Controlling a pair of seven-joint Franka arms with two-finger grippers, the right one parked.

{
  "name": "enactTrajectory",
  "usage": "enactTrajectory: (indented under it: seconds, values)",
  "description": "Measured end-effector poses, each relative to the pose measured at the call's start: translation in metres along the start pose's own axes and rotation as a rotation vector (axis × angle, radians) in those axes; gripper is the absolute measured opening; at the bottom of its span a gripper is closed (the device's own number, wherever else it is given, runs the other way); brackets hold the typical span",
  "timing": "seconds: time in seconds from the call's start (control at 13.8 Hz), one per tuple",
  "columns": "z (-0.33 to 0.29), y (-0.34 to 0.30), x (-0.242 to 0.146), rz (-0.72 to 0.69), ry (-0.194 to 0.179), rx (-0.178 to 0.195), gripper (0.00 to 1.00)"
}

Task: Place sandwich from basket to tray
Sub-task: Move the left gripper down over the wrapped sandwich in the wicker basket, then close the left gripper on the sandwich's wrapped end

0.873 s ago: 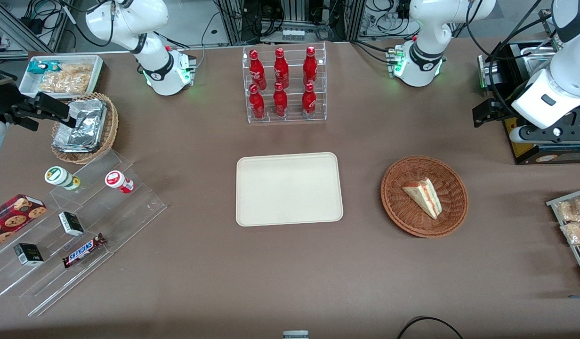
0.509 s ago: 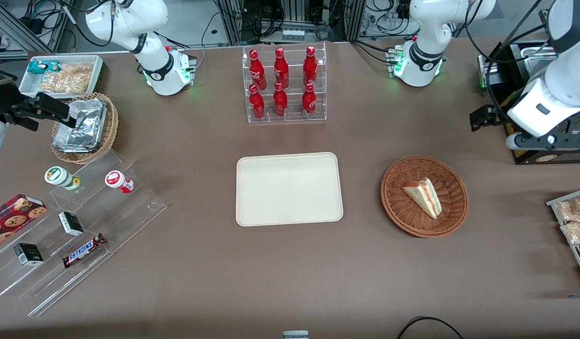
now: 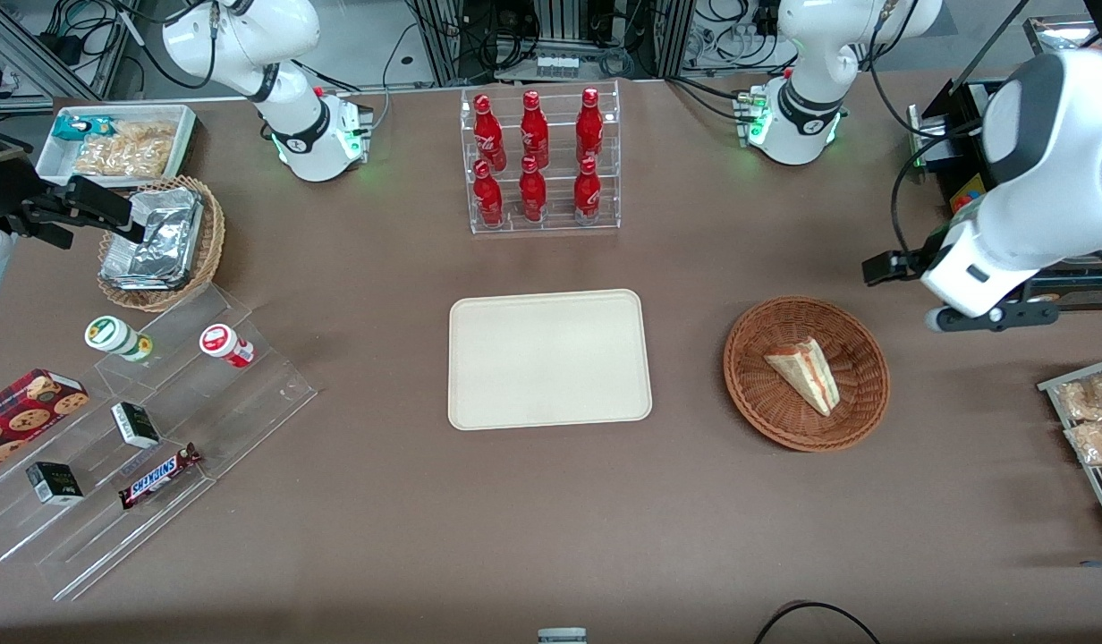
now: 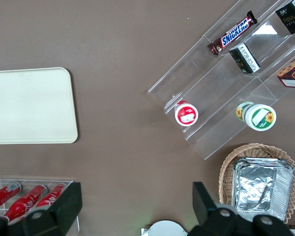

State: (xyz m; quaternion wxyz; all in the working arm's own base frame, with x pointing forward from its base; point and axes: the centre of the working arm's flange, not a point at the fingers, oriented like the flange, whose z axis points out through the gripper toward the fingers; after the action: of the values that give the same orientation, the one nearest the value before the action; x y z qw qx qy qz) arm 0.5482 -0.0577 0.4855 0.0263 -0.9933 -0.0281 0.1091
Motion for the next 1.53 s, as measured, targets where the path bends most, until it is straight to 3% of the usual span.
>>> enactTrajectory:
  seconds: [0.15,0.29,0.58,1.02,1.53]
  values:
    - [0.03,0.002,0.006,-0.017,0.025,-0.005,1.0]
    - [0.067,0.005,0.013,-0.065,0.08,-0.019,1.0]
    - [0.128,0.014,0.012,-0.243,0.146,-0.05,1.0]
    - [0.17,0.049,0.025,-0.591,0.166,-0.103,1.0]
    - [0.207,0.053,0.05,-0.713,0.112,-0.097,1.0]
